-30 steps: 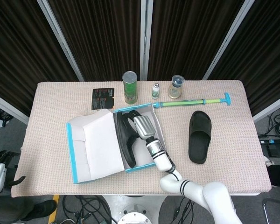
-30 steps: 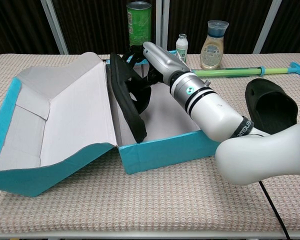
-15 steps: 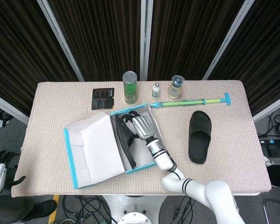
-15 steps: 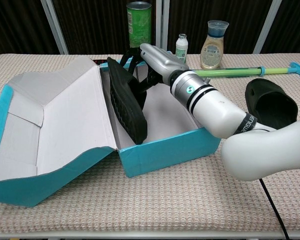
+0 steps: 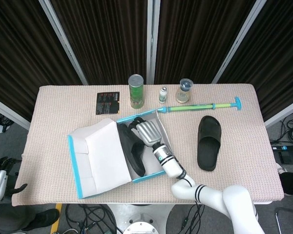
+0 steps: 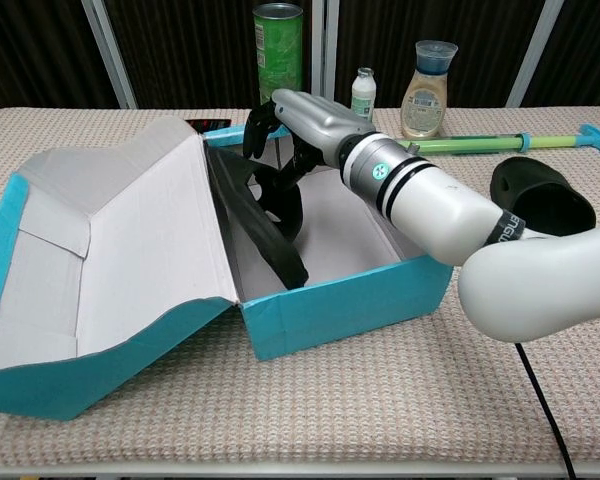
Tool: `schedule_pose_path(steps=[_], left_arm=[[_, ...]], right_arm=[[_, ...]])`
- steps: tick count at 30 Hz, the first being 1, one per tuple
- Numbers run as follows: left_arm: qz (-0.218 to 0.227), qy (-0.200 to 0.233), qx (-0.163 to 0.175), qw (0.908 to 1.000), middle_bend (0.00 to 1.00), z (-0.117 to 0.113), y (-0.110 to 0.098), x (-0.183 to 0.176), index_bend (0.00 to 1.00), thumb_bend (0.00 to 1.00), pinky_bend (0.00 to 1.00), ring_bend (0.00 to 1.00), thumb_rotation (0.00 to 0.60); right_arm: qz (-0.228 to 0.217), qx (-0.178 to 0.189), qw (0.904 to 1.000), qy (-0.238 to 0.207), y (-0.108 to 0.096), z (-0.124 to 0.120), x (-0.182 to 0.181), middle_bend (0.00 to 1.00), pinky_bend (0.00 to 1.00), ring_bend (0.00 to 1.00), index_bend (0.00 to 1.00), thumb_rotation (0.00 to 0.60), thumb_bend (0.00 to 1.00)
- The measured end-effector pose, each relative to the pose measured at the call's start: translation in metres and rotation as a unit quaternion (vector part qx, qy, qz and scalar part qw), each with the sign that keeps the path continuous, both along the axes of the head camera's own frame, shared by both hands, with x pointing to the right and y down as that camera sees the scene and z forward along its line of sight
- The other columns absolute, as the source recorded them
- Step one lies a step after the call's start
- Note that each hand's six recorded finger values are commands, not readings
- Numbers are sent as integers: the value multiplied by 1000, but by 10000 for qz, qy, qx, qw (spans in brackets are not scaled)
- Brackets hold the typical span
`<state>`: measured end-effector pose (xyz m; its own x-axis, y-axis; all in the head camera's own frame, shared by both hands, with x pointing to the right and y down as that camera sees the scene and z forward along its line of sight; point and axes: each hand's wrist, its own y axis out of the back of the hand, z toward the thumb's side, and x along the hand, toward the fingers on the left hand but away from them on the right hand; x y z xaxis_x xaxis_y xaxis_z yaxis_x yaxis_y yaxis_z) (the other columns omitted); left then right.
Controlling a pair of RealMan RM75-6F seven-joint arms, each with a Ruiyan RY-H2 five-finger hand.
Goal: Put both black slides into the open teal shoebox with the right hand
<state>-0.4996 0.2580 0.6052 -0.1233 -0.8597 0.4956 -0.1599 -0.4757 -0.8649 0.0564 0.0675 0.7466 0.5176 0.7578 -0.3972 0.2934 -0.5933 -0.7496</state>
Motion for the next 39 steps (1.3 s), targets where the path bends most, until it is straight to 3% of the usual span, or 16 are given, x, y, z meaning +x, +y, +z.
schedule_pose_path(steps=[8, 14, 17, 27, 31, 34, 39], left_arm=[[14, 13, -16, 10000, 209, 0, 0, 1, 265, 64, 68, 105, 600], [10, 9, -14, 10000, 209, -1, 0, 1, 265, 64, 68, 105, 600], [11, 9, -8, 10000, 209, -1, 0, 1, 265, 64, 68, 106, 600], [35, 20, -1, 10000, 209, -3, -1, 2, 265, 64, 68, 105, 600], [41, 19, 5, 10000, 209, -4, -2, 3, 265, 64, 68, 105, 600], [54, 10, 0, 10000, 209, -4, -2, 3, 265, 64, 68, 106, 600], [97, -8, 8, 10000, 209, -6, -4, 6, 265, 64, 68, 105, 600]], right_arm=[[-284, -67, 9991, 292, 3, 2, -1, 284, 367, 108, 327, 600, 221], [-446, -202, 9982, 347, 6, 0, -2, 145, 271, 14, 65, 600, 135], [-483, -252, 9980, 332, 6, -4, -1, 77, 214, 0, 0, 600, 112], [-582, -504, 9970, 64, 3, -29, 12, 46, 130, 0, 0, 600, 111], [-663, -572, 9961, -62, 3, -46, 23, 164, 117, 3, 15, 600, 121], [-738, -597, 9953, -174, 5, -62, 32, 259, 116, 20, 68, 600, 195], [-922, -694, 9928, -325, 14, -85, 49, 298, 103, 28, 90, 600, 271]])
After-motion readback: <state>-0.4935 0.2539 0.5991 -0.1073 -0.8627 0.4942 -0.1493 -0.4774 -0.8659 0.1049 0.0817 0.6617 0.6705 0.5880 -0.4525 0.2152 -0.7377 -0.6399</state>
